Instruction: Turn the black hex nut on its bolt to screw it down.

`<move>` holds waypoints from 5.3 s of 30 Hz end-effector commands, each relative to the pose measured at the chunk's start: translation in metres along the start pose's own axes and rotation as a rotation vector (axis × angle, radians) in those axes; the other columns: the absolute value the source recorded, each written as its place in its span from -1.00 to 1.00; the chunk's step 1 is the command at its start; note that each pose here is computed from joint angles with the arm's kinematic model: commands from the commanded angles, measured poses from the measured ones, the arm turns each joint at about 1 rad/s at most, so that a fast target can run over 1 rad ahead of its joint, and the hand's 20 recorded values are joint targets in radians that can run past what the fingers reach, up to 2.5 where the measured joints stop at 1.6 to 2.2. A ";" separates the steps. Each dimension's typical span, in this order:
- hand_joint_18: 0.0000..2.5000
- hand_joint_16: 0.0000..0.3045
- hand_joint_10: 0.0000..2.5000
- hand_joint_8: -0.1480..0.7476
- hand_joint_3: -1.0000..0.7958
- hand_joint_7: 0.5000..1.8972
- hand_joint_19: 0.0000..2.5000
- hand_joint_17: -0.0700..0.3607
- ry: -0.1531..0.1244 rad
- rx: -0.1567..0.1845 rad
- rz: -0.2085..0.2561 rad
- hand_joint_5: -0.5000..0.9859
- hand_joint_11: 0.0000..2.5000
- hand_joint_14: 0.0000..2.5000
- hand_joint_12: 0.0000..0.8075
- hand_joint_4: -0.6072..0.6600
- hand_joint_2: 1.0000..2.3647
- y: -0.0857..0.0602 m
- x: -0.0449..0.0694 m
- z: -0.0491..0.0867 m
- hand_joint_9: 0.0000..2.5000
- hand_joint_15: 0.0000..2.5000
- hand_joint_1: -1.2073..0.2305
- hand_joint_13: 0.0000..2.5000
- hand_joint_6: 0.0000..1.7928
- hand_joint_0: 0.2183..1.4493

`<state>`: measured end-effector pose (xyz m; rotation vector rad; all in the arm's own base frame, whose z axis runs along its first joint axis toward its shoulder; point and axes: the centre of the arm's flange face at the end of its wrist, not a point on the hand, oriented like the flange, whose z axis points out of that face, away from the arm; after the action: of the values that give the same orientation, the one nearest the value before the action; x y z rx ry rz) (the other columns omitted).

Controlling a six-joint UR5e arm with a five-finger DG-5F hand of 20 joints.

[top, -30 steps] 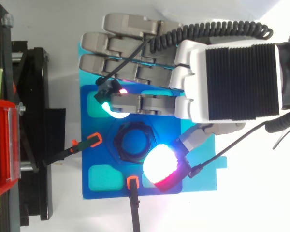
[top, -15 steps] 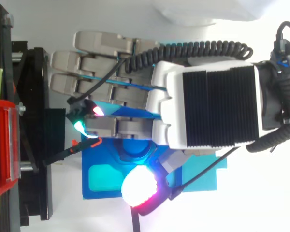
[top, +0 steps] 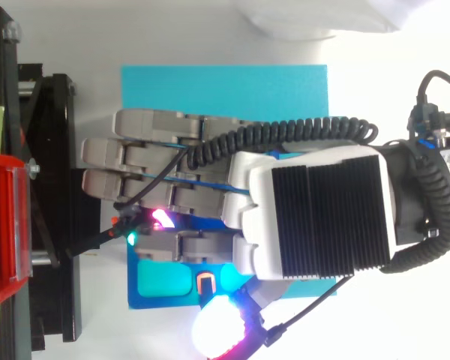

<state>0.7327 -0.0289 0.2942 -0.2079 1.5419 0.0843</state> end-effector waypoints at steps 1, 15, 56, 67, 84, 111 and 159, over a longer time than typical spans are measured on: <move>-1.00 -0.61 -1.00 -0.13 -0.44 0.09 -1.00 -0.06 -0.002 -0.009 0.002 -0.52 -1.00 -1.00 -0.16 0.31 -1.00 0.005 0.000 0.001 -0.79 -1.00 0.51 -0.87 -0.44 -0.69; -1.00 -0.62 -1.00 -0.14 -0.44 0.02 -1.00 -0.08 0.004 -0.015 0.013 -0.52 -1.00 -1.00 -0.16 0.30 -1.00 0.009 0.004 0.003 -0.79 -1.00 0.49 -0.87 -0.44 -0.67; -1.00 -0.63 -1.00 -0.14 -0.44 0.22 -1.00 -0.09 0.027 -0.017 0.022 -0.50 -1.00 -1.00 -0.18 0.28 -1.00 -0.019 0.009 -0.008 -0.77 -1.00 0.47 -0.85 -0.41 -0.66; -1.00 -0.63 -1.00 -0.12 -0.44 0.14 -1.00 -0.09 0.028 -0.023 0.023 -0.51 -1.00 -1.00 -0.18 0.29 -1.00 -0.040 0.011 -0.015 -0.75 -1.00 0.58 -0.85 -0.34 -0.66; -0.99 -0.63 -1.00 -0.11 -0.44 0.23 -1.00 -0.09 0.012 -0.051 0.021 -0.50 -1.00 -1.00 -0.19 0.30 -1.00 -0.056 0.010 -0.020 -0.71 -1.00 0.57 -0.84 -0.40 -0.66; -0.99 -0.63 -1.00 -0.13 -0.44 -0.08 -1.00 -0.09 -0.151 -0.074 -0.012 -0.52 -1.00 -1.00 -0.19 0.31 -1.00 -0.027 0.011 0.013 -0.70 -1.00 0.52 -0.84 -0.44 -0.66; -0.97 -0.64 -1.00 -0.12 -0.44 0.27 -1.00 -0.11 -0.091 -0.112 0.021 -0.47 -1.00 -1.00 -0.21 0.31 -1.00 -0.001 0.032 0.017 -0.65 -1.00 0.46 -0.82 -0.42 -0.65</move>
<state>0.7504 -0.0298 0.2629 -0.2733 1.4517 0.1943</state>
